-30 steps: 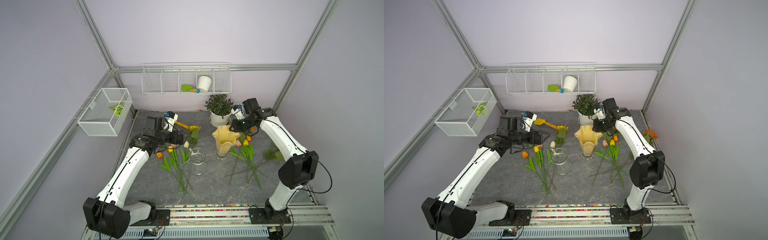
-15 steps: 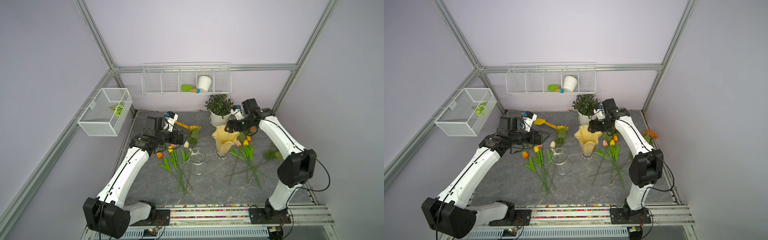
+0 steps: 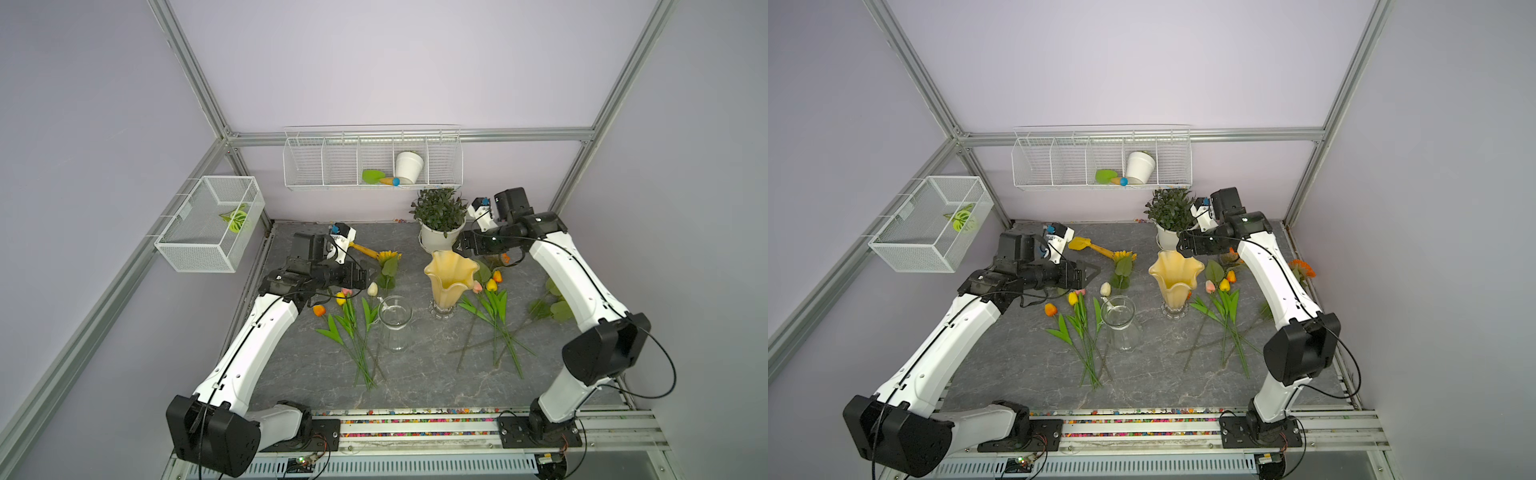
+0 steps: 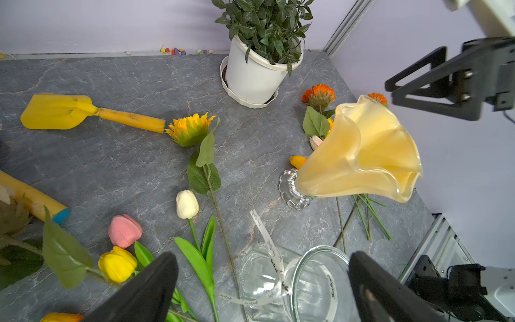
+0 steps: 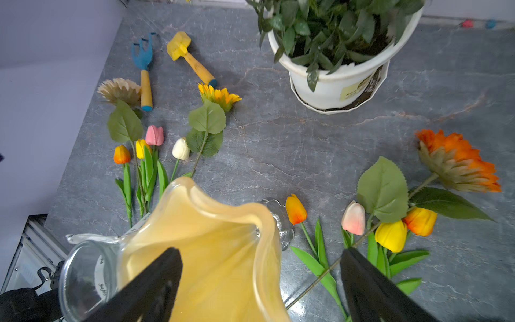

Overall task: Arrange the flowers in different vases according to their variety
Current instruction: Move the vase to the center of the board.

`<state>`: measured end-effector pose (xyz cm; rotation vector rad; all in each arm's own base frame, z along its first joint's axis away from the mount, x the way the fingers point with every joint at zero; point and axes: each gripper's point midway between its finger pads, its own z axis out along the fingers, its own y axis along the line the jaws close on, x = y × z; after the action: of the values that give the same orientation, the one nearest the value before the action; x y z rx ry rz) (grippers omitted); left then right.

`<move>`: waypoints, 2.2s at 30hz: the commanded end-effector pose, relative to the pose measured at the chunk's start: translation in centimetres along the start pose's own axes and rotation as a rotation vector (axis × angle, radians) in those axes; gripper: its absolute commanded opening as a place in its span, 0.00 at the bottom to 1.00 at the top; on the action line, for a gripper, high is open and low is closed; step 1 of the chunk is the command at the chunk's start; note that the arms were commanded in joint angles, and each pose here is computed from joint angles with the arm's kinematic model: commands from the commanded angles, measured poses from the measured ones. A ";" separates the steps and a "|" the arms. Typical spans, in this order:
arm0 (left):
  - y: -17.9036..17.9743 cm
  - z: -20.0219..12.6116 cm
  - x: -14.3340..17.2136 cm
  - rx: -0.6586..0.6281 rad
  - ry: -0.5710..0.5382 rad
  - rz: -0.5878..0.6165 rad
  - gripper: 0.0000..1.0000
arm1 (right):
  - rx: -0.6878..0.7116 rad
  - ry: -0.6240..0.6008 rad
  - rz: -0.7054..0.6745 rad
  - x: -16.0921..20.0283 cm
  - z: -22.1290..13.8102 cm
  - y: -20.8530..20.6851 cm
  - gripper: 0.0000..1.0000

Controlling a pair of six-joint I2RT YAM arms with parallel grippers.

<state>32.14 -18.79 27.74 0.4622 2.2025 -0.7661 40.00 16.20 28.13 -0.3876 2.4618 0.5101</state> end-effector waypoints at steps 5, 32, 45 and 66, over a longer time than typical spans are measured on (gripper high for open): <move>-1.5 -1.4 -0.2 0.044 -0.015 0.043 1.00 | 0.113 -0.130 -0.228 0.4 -7.5 4.6 0.91; -1.9 -2.8 8.4 0.045 0.311 -0.194 0.95 | -0.025 0.133 -0.241 11.4 4.8 17.5 0.70; -1.5 -1.1 10.0 0.074 0.355 -0.239 0.86 | 0.047 0.259 -0.274 13.1 8.6 18.3 0.58; -2.8 1.7 11.0 0.130 0.425 -0.227 0.81 | 0.105 0.330 -0.349 13.3 10.9 17.7 0.17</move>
<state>24.24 -20.61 19.60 0.4716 2.6523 -0.9920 27.89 35.07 17.41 -0.8727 2.6211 0.2520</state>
